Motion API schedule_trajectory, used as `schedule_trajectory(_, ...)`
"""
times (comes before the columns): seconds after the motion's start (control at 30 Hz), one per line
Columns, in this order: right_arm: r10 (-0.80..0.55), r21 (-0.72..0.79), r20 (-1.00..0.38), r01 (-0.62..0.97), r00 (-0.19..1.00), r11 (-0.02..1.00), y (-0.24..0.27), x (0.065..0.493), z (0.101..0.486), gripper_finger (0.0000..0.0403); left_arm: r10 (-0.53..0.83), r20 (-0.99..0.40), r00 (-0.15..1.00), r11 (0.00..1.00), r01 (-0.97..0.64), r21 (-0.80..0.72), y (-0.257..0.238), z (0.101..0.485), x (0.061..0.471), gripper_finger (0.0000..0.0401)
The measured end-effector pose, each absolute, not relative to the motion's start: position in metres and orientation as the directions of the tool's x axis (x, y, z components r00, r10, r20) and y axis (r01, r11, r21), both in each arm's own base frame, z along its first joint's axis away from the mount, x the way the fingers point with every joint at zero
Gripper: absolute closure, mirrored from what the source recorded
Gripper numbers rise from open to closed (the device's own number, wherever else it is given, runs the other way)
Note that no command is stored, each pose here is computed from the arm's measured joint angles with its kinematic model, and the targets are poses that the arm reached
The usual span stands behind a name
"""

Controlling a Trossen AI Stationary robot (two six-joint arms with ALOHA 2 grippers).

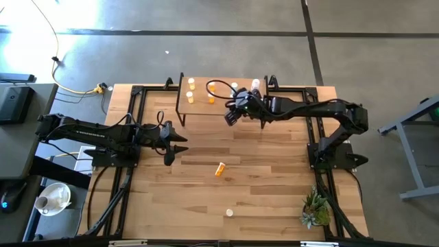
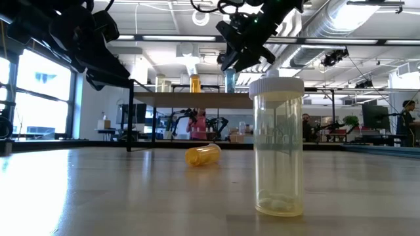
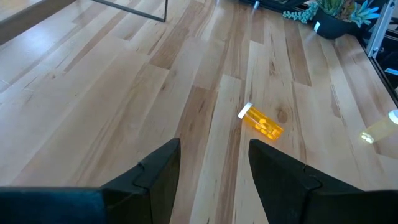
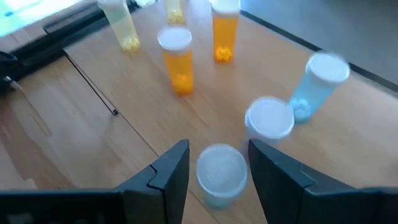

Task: Pick and place medicine bottles onto shelf by color
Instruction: Put the orange pill bottle on the shelf aligned with the orange pill bottles

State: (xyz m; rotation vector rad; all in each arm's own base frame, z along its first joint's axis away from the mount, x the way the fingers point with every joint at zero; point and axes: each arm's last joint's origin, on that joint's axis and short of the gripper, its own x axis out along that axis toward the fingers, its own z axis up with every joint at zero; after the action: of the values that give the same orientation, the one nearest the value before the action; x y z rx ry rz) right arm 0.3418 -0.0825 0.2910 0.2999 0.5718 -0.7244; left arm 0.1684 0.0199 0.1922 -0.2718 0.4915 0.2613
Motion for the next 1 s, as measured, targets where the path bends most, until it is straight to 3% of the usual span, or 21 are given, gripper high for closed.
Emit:
schedule_trajectory(0.43, -0.512, 0.049, -0.595, 0.664, 0.619, 0.746, -0.071, 0.344, 0.318, 0.0247, 0.177, -0.496, 0.85, 0.932, -0.307, -0.194, 0.02, 0.192, 0.168, 0.022)
schedule_trajectory(1.0, -0.425, 0.026, -0.661, 0.585, 0.618, 0.811, 0.023, 0.339, 0.314, 0.0247, 0.175, -0.496, 0.851, 0.919, -0.322, -0.229, 0.02, 0.192, 0.168, 0.022)
